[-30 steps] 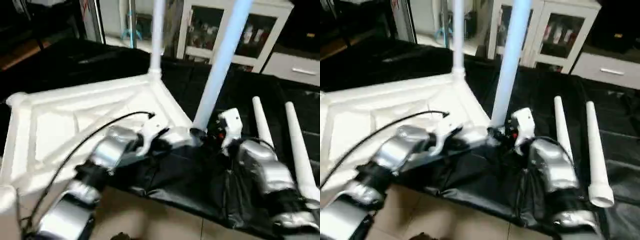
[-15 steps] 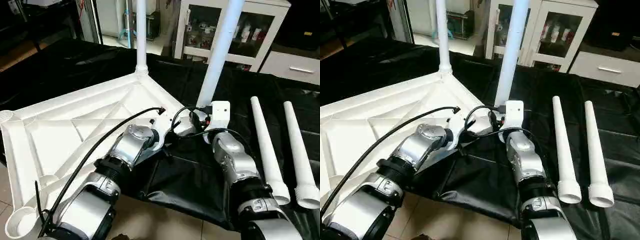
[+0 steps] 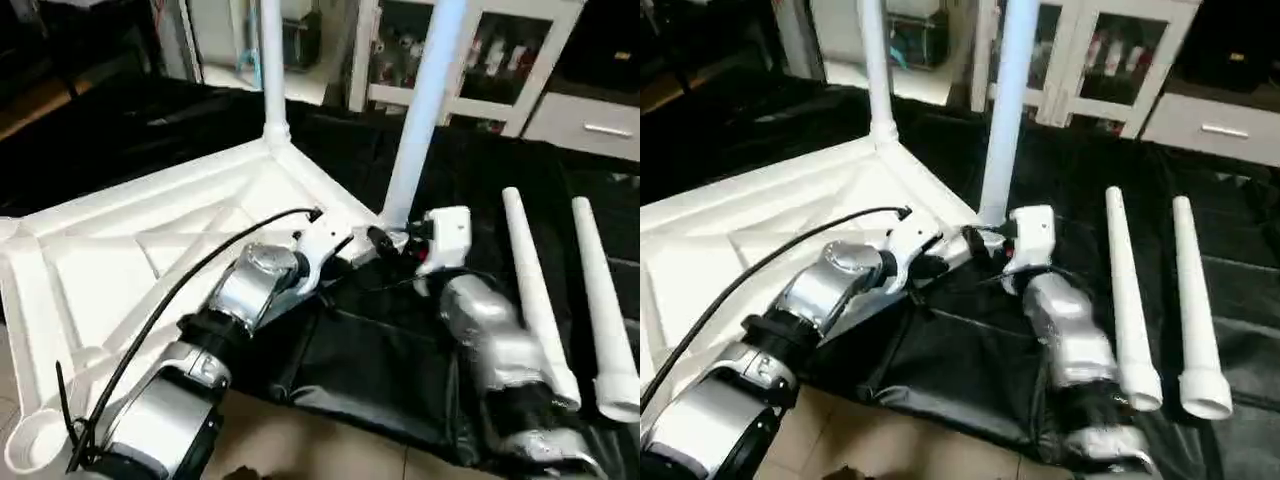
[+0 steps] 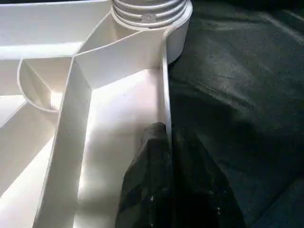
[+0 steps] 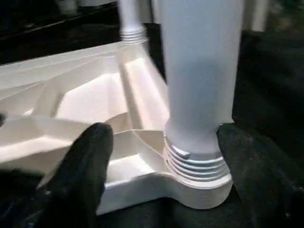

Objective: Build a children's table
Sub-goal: Rotate leg to tighten

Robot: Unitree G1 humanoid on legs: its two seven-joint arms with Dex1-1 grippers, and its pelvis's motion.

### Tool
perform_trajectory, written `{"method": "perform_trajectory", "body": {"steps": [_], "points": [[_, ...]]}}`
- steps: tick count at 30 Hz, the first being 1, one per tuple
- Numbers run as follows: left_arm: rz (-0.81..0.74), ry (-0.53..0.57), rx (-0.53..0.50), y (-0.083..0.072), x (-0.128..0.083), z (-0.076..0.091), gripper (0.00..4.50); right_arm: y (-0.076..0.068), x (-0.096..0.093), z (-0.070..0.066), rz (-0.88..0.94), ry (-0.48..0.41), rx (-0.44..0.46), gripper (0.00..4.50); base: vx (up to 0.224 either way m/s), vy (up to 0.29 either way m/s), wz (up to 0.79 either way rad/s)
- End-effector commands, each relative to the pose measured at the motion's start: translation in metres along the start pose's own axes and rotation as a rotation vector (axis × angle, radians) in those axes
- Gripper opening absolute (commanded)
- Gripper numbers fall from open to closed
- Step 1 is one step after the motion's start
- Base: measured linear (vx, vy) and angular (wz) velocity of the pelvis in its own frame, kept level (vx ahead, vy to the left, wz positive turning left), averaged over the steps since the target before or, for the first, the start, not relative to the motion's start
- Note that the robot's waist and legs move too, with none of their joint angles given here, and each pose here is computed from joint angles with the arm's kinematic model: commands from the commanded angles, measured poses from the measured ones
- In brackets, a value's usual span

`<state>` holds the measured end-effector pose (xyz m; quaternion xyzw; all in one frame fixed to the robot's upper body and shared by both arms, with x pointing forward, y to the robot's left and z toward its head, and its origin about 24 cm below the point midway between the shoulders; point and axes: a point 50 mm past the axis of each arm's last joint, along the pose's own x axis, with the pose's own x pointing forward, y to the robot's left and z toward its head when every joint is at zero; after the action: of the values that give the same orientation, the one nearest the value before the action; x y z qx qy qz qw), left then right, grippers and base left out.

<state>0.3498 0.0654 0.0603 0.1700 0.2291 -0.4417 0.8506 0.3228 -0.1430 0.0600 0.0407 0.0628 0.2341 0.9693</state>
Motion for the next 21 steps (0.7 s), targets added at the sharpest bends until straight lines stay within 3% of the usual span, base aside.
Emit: {"method": "perform_trajectory", "body": {"steps": [1, 5, 8, 16, 21], "points": [[-0.03, -0.078, 0.048, 0.001, -0.006, 0.013, 0.0, -0.007, -0.01, 0.003, 0.033, 0.021, -0.043, 4.11, 0.0, 0.0, 0.0], [-0.073, -0.071, 0.06, 0.0, -0.009, 0.009, 0.0, -0.024, -0.024, 0.007, 0.042, 0.044, -0.105, 4.43, 0.0, 0.0, 0.0], [-0.186, -0.049, 0.094, -0.007, -0.017, -0.003, 0.0, -0.041, -0.05, 0.017, 0.188, 0.122, -0.179, 4.48, 0.0, 0.0, 0.0], [-0.398, -0.019, 0.151, -0.02, -0.033, -0.017, 0.0, -0.044, -0.067, 0.023, 0.348, 0.16, -0.173, 4.48, 0.0, 0.0, 0.0], [-0.456, 0.006, 0.163, -0.022, -0.043, -0.023, 0.0, -0.032, -0.068, 0.017, 0.494, 0.217, -0.189, 4.48, 0.0, 0.0, 0.0]]}}
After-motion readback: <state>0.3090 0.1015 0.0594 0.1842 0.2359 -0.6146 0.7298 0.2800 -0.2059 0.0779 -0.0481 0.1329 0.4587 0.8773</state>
